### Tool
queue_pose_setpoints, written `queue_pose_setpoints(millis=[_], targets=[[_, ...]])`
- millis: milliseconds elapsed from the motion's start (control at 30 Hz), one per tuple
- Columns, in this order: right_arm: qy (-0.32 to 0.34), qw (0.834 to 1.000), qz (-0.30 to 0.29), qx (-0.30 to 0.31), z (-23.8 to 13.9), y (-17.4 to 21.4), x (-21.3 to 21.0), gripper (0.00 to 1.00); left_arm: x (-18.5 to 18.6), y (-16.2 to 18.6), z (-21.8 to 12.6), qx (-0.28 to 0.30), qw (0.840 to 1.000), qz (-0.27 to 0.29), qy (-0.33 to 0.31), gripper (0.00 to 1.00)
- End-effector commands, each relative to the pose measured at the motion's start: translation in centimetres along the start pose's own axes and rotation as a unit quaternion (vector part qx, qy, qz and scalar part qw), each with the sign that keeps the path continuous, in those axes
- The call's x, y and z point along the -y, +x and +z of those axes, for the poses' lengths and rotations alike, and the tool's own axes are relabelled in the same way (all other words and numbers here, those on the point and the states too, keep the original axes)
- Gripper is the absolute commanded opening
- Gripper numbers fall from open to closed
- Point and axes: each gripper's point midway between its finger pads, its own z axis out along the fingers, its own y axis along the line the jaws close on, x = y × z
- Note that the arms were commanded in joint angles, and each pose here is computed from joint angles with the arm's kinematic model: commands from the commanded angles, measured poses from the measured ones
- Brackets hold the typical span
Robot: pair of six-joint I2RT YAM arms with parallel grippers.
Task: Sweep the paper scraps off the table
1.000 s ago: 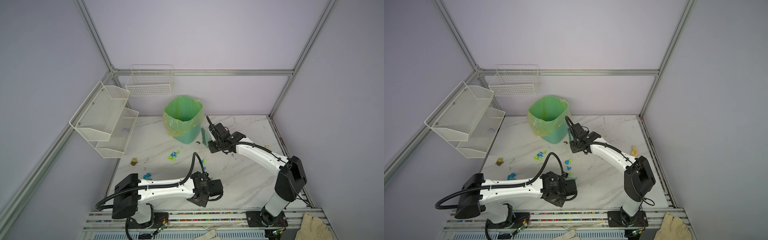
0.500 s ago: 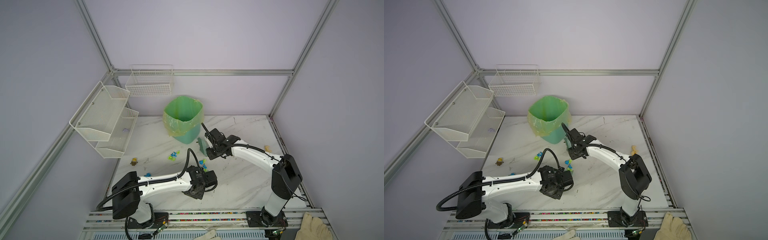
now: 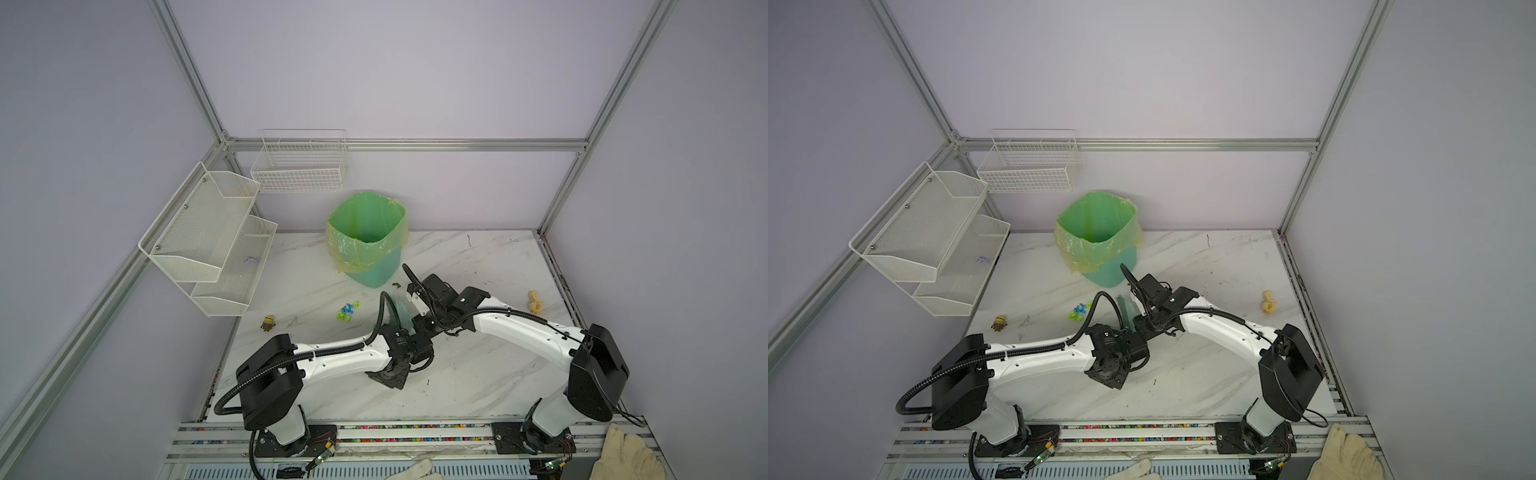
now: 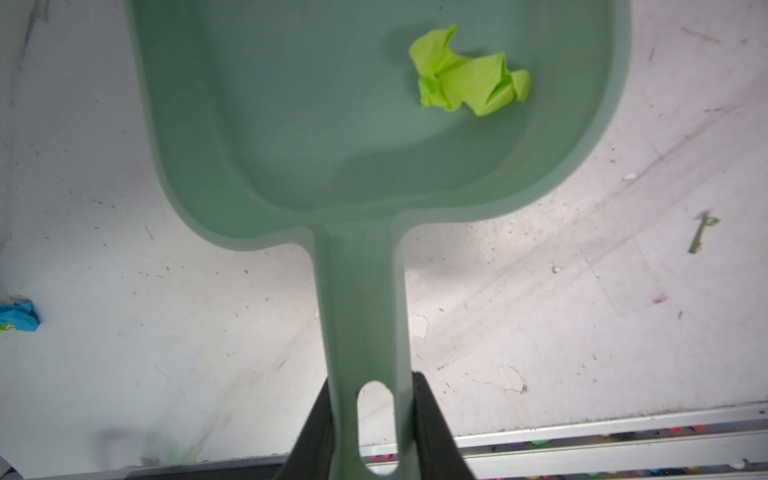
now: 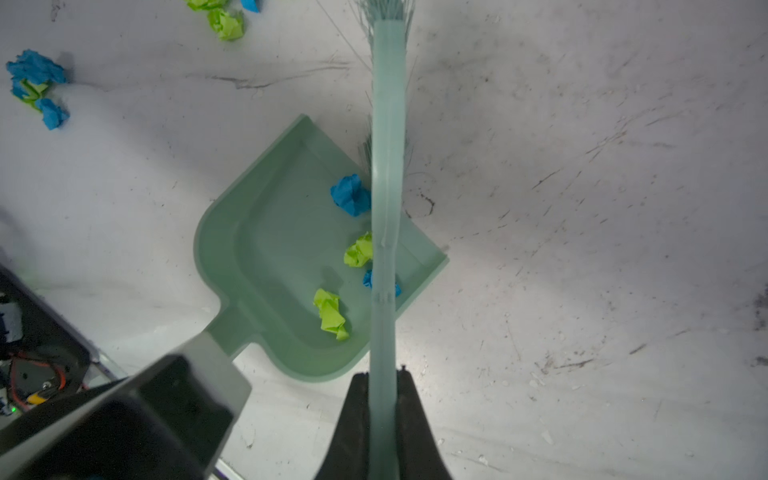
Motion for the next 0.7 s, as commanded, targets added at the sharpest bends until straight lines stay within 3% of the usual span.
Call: queue_pose_setpoints(millis=[0,133,400,667], targets=[[-0.06,0.998,0.013,-0.005,-1.3,1.0,-2.1,0.0,-0.3,-0.5,0.2,0.002,1.0,0.016,-0.004,0.0],[-0.064,0.998,0.021,0.022,-3.2,0.4,-2.3,0.0,-0.6,-0.7,0.3,0.006,1.0,0.018,-0.009,0.0],[0.006,0.993,0.077,0.086,-5.8,-2.1,0.7,0.0,-1.2,-1.0,0.1,0.021,1.0,0.013,-0.017,0.0],[0.083,0.979,0.113,0.148,-7.1,-5.6,4.9,0.0,-1.4,-1.7,-0.5,0.056,0.998,-0.002,-0.008,0.0]])
